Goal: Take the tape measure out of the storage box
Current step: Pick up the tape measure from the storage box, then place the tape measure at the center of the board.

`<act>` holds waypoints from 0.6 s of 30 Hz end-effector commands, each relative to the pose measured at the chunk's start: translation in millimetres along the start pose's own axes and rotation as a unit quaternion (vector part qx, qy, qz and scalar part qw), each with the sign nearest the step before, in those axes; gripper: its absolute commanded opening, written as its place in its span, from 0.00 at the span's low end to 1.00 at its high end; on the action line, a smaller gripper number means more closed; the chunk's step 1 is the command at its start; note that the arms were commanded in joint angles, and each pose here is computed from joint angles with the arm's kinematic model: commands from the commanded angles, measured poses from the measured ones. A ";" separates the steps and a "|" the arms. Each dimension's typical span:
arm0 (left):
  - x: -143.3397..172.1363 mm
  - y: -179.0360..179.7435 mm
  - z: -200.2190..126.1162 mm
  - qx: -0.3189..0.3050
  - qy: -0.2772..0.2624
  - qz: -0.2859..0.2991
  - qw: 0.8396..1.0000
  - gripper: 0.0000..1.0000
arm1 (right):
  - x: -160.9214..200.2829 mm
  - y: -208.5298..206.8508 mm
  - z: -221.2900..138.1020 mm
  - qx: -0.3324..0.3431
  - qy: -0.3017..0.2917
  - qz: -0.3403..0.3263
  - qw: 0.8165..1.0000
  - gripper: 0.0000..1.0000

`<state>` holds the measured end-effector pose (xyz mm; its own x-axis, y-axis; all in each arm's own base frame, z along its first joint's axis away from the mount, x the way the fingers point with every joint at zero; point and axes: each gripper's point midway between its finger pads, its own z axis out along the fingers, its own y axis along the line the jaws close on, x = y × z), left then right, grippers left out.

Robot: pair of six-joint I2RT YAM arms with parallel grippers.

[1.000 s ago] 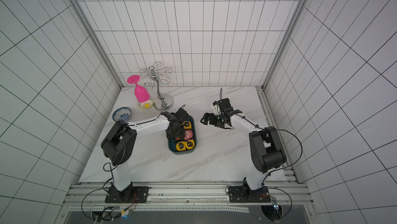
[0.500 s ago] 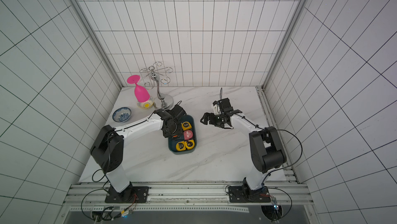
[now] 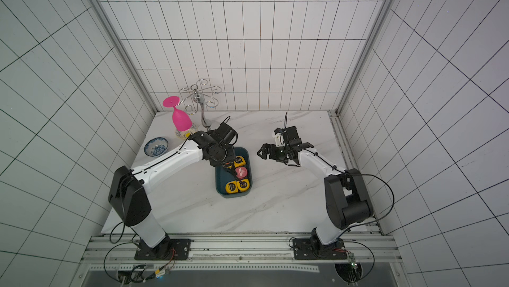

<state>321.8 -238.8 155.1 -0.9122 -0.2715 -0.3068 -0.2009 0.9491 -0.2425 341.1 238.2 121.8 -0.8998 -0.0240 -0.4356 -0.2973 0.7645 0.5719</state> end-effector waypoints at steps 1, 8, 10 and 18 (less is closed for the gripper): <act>-14.2 -13.8 -31.8 0.035 -0.030 -0.013 0.999 0.04 | 5.5 4.2 -7.0 -0.008 -0.006 -0.002 1.000 0.99; -35.3 -49.3 -62.9 0.106 -0.051 -0.038 0.992 0.00 | -2.1 23.4 -27.4 -0.037 -0.052 -0.018 0.998 0.99; -41.2 -60.1 -69.1 0.127 -0.055 -0.048 0.989 0.00 | -4.3 29.9 -35.0 -0.046 -0.069 -0.024 0.996 0.99; -56.0 -103.7 -76.6 0.208 -0.047 -0.100 0.972 0.00 | -10.2 60.6 -63.2 -0.099 -0.147 -0.057 0.983 0.99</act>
<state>354.3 -286.3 250.3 -0.8399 -0.4352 -0.3242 -0.2032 0.8062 -0.5557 316.8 236.3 192.4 -0.7698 0.0784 -0.6334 -0.4279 0.6730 0.6033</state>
